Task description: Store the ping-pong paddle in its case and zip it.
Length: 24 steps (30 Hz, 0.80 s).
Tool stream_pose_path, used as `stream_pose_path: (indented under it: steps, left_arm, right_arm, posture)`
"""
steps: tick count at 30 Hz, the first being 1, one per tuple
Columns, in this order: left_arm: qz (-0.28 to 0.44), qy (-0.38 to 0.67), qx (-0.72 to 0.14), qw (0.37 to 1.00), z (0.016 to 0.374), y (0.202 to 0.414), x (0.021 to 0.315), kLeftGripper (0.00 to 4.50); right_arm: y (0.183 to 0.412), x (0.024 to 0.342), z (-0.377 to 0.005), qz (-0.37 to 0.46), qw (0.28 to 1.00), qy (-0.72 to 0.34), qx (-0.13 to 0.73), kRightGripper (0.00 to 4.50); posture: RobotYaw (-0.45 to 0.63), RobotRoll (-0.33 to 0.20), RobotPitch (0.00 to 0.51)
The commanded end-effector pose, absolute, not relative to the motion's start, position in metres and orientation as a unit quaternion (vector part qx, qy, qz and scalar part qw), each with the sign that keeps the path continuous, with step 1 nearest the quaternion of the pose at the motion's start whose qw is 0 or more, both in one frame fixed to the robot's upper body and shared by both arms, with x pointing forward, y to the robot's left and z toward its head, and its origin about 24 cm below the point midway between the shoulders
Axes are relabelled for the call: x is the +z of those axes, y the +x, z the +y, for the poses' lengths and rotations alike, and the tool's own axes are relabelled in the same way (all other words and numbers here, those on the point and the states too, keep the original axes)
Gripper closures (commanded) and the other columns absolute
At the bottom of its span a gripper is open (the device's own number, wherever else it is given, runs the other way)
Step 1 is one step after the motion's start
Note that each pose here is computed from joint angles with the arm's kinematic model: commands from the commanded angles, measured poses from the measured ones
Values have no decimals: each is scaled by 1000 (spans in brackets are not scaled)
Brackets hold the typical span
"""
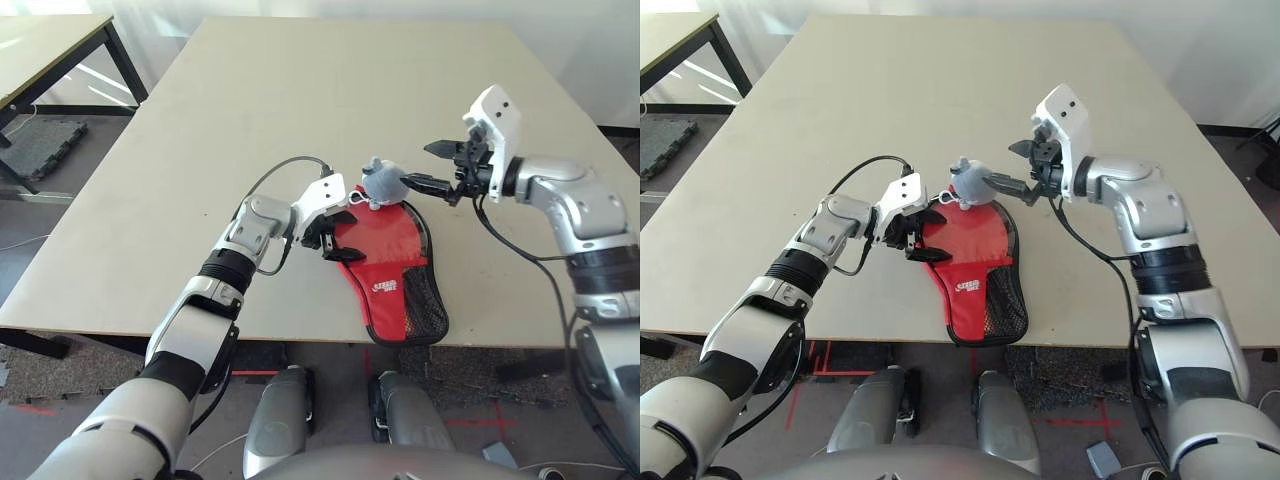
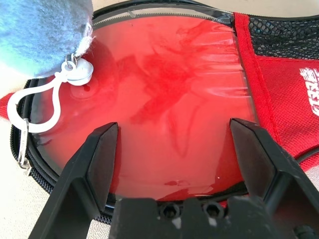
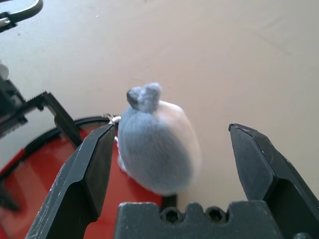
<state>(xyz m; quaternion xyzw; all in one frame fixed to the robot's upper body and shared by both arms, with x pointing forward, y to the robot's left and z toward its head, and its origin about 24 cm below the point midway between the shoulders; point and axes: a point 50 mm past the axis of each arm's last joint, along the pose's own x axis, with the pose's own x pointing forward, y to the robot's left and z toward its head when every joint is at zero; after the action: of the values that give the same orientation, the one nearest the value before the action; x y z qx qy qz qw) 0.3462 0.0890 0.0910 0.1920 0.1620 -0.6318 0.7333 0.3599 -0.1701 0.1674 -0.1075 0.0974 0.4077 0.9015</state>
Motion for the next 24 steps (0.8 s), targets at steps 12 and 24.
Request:
stream_pose_path:
  steps: [12, 24]
  left_arm:
    - [197, 184, -639, 721, 87, 338, 77, 26]
    - [200, 183, -643, 717, 85, 334, 74, 0]
  right_arm:
    - [385, 129, -160, 157, 896, -130, 394, 0]
    - [404, 141, -155, 123, 925, -96, 346, 3774]
  posture:
    - [96, 0, 120]
    - [113, 0, 117]
